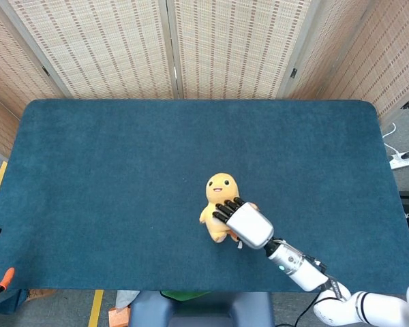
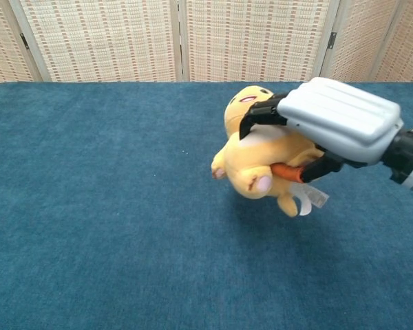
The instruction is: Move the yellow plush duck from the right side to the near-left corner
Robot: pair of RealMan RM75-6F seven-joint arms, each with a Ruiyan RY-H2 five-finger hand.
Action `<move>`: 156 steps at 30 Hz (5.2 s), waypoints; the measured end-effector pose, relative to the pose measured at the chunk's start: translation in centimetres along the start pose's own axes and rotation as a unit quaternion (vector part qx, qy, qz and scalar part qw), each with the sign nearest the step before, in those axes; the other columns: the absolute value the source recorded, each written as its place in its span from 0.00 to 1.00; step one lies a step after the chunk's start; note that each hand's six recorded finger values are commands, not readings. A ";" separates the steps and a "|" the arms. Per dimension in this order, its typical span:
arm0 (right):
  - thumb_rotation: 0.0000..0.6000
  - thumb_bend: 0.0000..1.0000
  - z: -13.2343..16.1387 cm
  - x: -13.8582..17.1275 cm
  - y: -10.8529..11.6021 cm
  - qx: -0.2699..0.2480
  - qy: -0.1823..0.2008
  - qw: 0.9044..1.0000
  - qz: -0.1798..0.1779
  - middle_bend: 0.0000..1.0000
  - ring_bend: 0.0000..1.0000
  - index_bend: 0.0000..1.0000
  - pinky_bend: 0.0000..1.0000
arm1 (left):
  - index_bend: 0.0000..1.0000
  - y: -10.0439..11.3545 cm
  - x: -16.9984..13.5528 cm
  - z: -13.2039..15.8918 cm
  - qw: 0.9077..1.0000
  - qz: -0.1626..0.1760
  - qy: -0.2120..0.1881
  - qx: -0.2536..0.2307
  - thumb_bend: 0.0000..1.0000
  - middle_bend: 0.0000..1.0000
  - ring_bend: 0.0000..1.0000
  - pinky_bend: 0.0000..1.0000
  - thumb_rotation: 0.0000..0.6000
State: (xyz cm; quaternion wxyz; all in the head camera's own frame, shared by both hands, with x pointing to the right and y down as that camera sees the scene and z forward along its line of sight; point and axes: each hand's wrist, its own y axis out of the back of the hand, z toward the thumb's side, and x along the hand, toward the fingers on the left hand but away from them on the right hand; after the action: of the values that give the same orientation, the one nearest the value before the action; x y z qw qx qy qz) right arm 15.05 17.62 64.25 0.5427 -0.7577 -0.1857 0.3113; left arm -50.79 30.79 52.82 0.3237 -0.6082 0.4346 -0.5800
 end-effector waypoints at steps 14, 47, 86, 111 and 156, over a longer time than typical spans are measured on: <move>1.00 0.46 6.3 -2.8 -4.6 -0.007 0.061 0.994 0.094 0.30 0.31 0.23 0.46 | 0.03 0.2 -0.1 -0.4 1.000 -0.001 -0.001 -0.012 0.34 0.00 0.00 0.15 1.00; 1.00 0.11 -4.9 20.5 3.5 -0.137 -0.145 0.980 0.024 0.00 0.00 0.00 0.00 | 0.01 -1.7 1.7 8.7 0.982 -0.018 -0.188 -0.005 0.27 0.06 0.01 0.14 1.00; 1.00 0.13 -12.7 41.8 3.6 -0.234 -0.364 0.901 -0.035 0.00 0.00 0.00 0.00 | 0.16 -16.9 8.7 43.8 0.858 -0.162 -0.481 0.084 0.22 0.11 0.03 0.20 1.00; 1.00 0.14 -10.5 40.5 3.4 -0.237 -0.331 0.913 -0.023 0.00 0.00 0.00 0.00 | 0.68 -14.6 9.8 37.2 0.899 -0.084 -0.416 0.108 0.73 0.78 0.69 1.00 1.00; 1.00 0.14 -2.9 33.1 3.7 -0.205 -0.262 0.943 0.006 0.00 0.00 0.00 0.00 | 0.00 -12.8 6.7 15.0 0.921 -0.048 -0.366 0.128 0.25 0.01 0.02 0.22 1.00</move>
State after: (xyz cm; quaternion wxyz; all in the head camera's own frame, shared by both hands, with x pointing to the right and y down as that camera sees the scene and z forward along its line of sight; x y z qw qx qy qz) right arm 41.20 34.87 52.49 0.3056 -0.7453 -0.3769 0.4572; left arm -34.33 28.36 65.39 0.5067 -0.7518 0.1779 -0.3827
